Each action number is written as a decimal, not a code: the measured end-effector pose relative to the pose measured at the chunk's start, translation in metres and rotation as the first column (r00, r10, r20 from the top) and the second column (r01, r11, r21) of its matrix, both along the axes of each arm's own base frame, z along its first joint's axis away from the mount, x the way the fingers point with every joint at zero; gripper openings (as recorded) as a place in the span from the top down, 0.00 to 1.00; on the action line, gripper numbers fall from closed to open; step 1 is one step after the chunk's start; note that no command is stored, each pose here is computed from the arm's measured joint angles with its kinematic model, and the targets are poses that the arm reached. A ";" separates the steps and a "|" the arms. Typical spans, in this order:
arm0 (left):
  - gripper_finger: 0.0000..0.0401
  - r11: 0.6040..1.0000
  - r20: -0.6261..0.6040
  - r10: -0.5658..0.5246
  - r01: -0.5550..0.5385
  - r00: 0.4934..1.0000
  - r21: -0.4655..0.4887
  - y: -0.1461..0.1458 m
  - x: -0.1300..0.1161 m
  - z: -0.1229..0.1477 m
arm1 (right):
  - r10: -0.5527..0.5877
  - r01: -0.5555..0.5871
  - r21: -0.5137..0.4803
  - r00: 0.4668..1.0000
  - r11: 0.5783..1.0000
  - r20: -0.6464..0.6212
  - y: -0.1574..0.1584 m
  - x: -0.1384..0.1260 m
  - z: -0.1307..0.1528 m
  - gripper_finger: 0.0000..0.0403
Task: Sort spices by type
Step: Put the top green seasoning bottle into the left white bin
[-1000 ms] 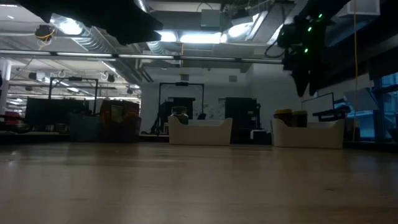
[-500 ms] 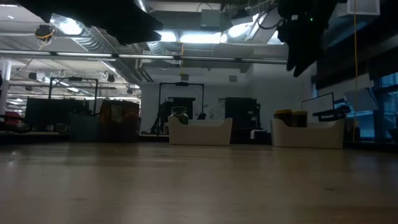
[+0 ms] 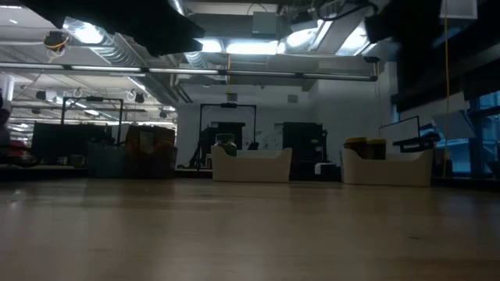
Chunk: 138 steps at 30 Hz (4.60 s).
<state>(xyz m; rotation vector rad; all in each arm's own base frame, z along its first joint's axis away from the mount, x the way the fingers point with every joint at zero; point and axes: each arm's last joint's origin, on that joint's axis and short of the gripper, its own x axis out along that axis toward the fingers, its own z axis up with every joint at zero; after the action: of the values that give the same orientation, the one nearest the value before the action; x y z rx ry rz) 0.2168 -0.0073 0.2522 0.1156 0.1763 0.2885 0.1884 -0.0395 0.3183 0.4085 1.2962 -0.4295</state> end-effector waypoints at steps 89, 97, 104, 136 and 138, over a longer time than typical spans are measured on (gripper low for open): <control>0.30 1.000 0.001 0.001 -0.001 1.000 -0.002 0.000 0.000 0.000 | 0.102 -0.091 0.045 0.909 0.995 -0.405 0.073 -0.043 -0.096 0.48; 0.30 1.000 0.001 0.001 -0.001 1.000 -0.002 0.000 0.000 0.000 | 0.096 -0.084 0.047 0.913 0.995 -0.396 0.074 -0.042 -0.096 0.47; 0.30 1.000 0.001 0.001 -0.001 1.000 -0.002 0.000 0.000 0.000 | 0.096 -0.090 0.032 0.934 0.995 -0.345 0.074 -0.036 -0.084 0.48; 0.30 1.000 0.020 -0.001 0.000 1.000 0.006 0.000 0.000 0.002 | 0.100 -0.069 -0.142 0.968 0.987 0.229 0.024 0.026 -0.061 0.48; 0.30 1.000 0.020 -0.001 0.000 1.000 0.006 0.000 0.000 0.002 | 0.104 -0.064 -0.162 0.961 0.985 0.257 0.017 0.029 -0.059 0.48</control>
<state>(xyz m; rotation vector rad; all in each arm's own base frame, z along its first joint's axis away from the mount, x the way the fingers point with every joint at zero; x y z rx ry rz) 0.2171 -0.0072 0.2543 0.1188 0.1556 0.2895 0.2172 -0.0223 0.2595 0.2707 1.0092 -0.3844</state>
